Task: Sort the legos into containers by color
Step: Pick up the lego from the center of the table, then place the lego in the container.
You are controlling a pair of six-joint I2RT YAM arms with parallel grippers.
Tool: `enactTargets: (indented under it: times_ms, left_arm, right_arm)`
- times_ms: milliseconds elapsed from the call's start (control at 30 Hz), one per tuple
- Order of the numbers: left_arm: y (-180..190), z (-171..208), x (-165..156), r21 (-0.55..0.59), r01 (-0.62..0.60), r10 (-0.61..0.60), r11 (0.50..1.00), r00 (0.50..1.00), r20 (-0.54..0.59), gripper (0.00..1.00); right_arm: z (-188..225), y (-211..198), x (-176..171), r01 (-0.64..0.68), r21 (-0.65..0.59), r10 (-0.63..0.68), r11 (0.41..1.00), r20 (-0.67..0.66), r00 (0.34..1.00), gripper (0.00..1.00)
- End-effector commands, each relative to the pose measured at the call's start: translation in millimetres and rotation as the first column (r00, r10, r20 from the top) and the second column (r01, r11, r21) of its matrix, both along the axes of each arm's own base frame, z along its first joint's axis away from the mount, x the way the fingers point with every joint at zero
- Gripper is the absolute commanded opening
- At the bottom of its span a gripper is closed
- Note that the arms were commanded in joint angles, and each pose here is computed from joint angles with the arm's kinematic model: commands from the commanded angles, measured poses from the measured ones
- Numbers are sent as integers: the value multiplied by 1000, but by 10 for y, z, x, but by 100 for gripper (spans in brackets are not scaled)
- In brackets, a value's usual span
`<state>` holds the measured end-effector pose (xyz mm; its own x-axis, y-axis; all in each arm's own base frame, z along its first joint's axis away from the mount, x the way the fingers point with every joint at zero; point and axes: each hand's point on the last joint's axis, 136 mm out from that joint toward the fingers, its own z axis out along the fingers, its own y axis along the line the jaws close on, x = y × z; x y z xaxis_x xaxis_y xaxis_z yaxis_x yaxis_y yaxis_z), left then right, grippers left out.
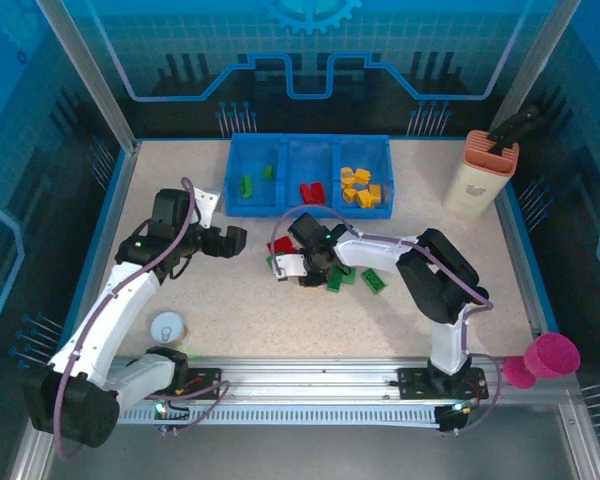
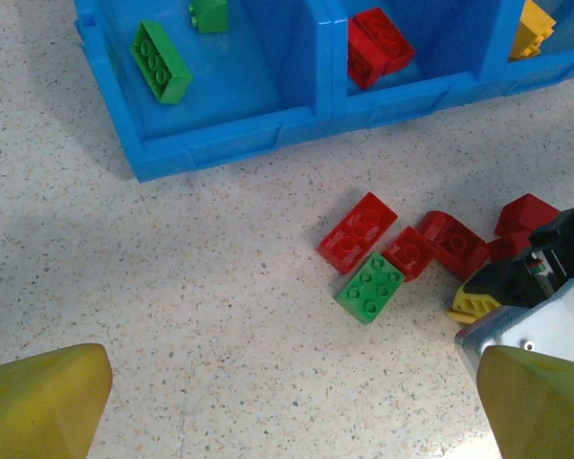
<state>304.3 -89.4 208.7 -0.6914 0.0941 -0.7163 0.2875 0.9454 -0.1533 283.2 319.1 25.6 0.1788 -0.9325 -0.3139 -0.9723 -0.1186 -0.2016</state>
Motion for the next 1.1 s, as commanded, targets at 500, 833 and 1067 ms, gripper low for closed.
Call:
enactTargets:
  times_ms: [500, 833, 1067]
  left_arm:
    - [21, -56, 3, 5, -1, 1, 1000, 1000, -8, 99]
    - [22, -57, -2, 7, -4, 4, 1000, 1000, -11, 99]
    - [10, -209, -10, 28, -2, 4, 1000, 999, -50, 99]
  right_arm:
    - [1732, -1071, 1215, 570, 331, -617, 752, 50, 785, 6]
    - [1699, -1898, 2370, 776, 348, -848, 526, 146, 509, 11]
    - [1388, -1819, 2904, 789, 327, -851, 521, 129, 509, 14]
